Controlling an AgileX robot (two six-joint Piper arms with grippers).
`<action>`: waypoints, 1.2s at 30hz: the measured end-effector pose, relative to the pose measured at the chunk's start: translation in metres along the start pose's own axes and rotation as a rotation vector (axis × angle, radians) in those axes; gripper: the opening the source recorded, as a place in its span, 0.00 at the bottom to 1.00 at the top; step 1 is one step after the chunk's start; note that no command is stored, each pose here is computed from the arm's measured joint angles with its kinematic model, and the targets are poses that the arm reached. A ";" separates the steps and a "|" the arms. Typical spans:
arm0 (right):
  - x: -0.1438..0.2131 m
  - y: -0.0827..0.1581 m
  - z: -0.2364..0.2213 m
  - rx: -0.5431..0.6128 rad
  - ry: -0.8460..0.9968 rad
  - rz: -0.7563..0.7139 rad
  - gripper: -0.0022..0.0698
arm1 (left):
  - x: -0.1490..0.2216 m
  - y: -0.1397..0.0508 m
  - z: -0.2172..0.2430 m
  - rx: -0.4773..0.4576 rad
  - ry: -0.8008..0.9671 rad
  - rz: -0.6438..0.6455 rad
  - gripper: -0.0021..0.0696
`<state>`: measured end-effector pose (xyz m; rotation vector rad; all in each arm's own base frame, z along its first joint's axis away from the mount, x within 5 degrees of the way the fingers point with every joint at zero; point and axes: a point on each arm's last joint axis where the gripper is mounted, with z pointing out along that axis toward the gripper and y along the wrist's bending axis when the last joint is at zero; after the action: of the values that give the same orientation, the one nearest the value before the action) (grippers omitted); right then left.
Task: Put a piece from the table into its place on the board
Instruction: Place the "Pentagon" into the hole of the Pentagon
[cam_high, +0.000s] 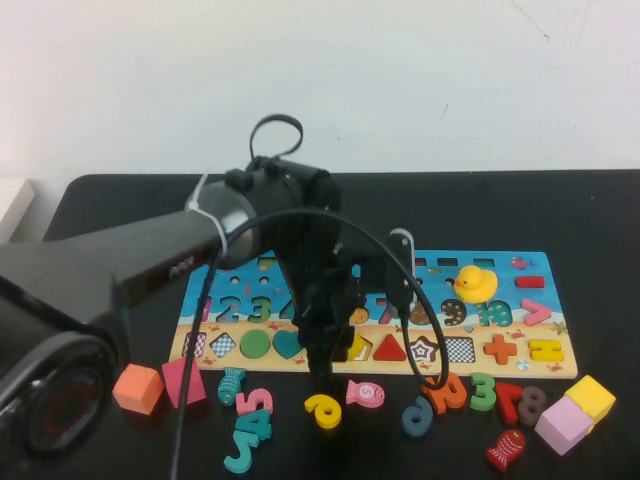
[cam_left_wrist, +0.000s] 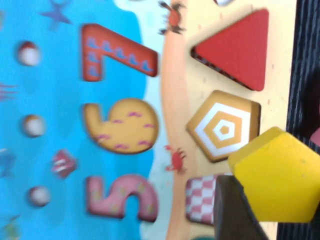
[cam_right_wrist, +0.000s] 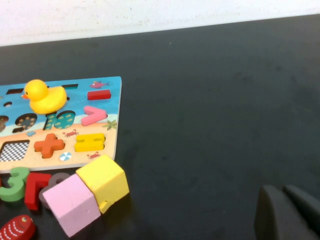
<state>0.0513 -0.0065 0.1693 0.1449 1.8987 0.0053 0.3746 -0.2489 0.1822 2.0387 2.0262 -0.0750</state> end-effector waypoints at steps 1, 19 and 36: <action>0.000 0.000 0.000 0.000 0.000 0.000 0.06 | 0.001 0.000 0.006 0.011 0.007 -0.001 0.42; 0.000 0.000 0.000 0.000 0.000 0.000 0.06 | -0.002 0.008 0.024 -0.064 -0.031 0.007 0.42; 0.000 0.000 0.000 0.001 0.000 -0.002 0.06 | -0.004 0.003 0.024 -0.013 -0.049 -0.025 0.42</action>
<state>0.0513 -0.0065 0.1694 0.1439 1.8986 0.0036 0.3813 -0.2577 0.1605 1.9841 2.0181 -0.1153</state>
